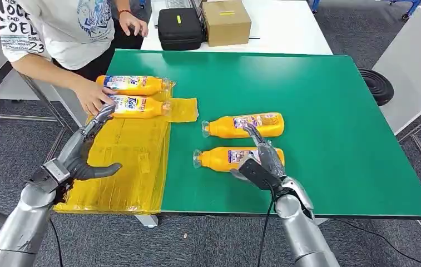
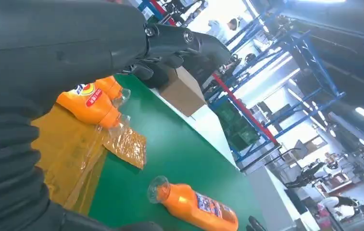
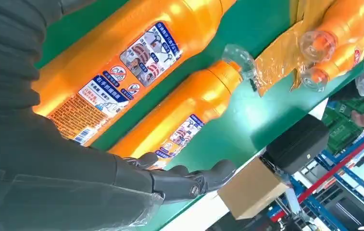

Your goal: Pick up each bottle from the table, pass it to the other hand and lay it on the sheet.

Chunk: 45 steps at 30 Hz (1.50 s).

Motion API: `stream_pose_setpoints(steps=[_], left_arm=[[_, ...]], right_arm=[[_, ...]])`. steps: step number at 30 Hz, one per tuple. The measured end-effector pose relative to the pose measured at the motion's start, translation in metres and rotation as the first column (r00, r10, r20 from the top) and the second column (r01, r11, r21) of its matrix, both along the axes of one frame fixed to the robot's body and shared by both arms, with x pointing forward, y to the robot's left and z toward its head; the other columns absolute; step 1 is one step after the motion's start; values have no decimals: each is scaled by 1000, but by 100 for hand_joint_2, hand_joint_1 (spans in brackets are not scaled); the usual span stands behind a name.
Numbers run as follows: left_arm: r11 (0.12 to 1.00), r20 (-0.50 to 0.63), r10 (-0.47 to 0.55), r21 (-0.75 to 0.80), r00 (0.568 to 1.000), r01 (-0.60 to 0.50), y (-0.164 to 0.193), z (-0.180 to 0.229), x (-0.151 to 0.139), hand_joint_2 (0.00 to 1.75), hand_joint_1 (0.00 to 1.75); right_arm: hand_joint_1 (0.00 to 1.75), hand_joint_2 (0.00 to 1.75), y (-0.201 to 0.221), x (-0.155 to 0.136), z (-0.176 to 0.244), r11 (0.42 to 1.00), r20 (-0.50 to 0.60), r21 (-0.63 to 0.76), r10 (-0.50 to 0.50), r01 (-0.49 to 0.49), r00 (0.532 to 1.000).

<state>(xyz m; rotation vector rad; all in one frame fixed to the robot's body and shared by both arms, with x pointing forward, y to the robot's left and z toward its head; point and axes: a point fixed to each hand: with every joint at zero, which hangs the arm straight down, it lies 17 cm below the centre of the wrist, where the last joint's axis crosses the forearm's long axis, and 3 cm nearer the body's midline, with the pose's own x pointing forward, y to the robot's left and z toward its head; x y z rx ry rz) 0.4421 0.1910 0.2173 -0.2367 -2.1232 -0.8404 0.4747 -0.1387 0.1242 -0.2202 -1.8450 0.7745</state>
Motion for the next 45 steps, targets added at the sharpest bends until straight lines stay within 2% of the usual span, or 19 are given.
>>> stream_pose_setpoints(steps=[3, 8, 14, 20, 28, 34, 45], left_arm=[[1000, -3, 1, -10, 1000, -1, 0, 1, 0, 175, 0], [997, -31, 18, -72, 999, -20, 2, 1, -1, 175, 0], [991, -87, 47, -123, 995, -58, 7, -8, -3, 175, 0], [984, -131, 75, -154, 988, -95, 15, -18, -6, 175, 0], [979, -160, 82, -175, 984, -110, 14, -26, -9, 175, 0], [977, -165, 80, -183, 983, -110, 11, -26, -9, 175, 0], [978, -179, 82, -176, 980, -114, 9, -29, -6, 175, 0]], right_arm=[[0, 175, 0, 0, -1, 1000, -1, -14, 0, 0, 1000], [0, 175, -15, 9, -19, 986, -57, -166, -24, 14, 998], [0, 175, -54, 25, -35, 933, -125, -359, -32, -15, 992], [0, 175, -84, 42, -40, 895, -187, -442, -22, -63, 982], [0, 175, -120, 63, -53, 857, -240, -510, -65, -69, 969], [0, 175, -121, 70, -62, 841, -279, -533, -69, -95, 958], [0, 175, -88, 64, -82, 824, -360, -527, 6, -208, 933]])
